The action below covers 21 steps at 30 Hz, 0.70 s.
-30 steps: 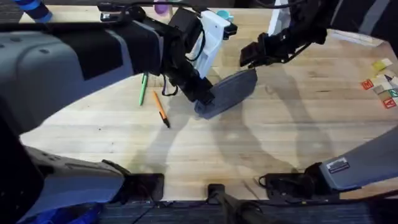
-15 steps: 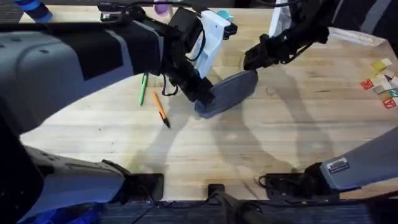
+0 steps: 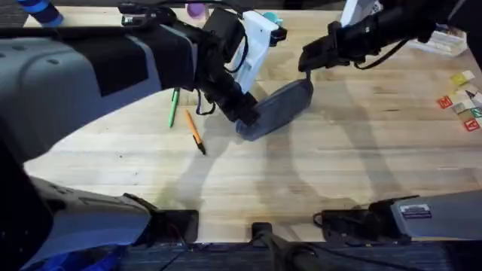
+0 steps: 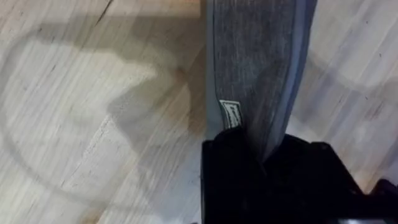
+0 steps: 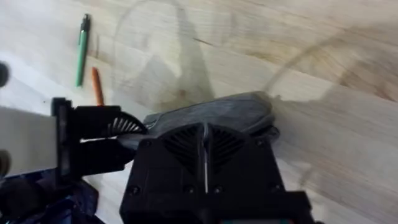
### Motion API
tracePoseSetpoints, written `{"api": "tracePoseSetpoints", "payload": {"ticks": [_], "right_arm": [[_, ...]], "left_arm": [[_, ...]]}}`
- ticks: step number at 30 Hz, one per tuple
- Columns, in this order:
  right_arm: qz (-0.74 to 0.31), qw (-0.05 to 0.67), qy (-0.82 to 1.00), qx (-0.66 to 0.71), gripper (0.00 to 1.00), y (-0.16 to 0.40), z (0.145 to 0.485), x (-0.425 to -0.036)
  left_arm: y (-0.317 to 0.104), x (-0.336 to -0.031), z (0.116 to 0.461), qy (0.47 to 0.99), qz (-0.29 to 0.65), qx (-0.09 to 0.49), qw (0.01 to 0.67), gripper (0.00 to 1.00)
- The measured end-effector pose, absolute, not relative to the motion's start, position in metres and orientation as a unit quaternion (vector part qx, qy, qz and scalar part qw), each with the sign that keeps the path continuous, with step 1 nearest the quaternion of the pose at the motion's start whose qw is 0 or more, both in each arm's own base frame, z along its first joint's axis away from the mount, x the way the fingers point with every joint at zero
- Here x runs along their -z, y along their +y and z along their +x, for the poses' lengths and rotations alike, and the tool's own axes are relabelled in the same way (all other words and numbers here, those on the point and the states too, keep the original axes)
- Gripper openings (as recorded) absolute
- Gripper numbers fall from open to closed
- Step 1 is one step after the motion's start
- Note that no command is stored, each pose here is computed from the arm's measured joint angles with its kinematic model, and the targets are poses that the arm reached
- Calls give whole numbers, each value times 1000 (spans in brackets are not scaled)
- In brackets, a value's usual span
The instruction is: Unzip the bag, pick up the pens from the table one at a time and place them inside, then zip the bag closed.
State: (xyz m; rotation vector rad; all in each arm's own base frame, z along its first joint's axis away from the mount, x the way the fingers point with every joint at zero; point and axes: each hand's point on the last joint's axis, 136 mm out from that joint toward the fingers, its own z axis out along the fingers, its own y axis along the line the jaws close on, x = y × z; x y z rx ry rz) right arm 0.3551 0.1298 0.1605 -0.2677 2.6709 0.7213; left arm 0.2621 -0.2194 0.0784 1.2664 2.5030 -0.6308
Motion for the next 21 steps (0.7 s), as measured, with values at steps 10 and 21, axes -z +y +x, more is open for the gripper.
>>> {"api": "tracePoseSetpoints", "payload": {"ticks": [10, 21], "right_arm": [[-162, 159, 939, -257, 33, 181, 330, -160], [-220, 143, 926, -272, 33, 235, 300, -162]], "left_arm": [[-218, -78, 263, 864, 435, 214, 132, 43], [-218, -78, 264, 864, 434, 215, 134, 43]]}}
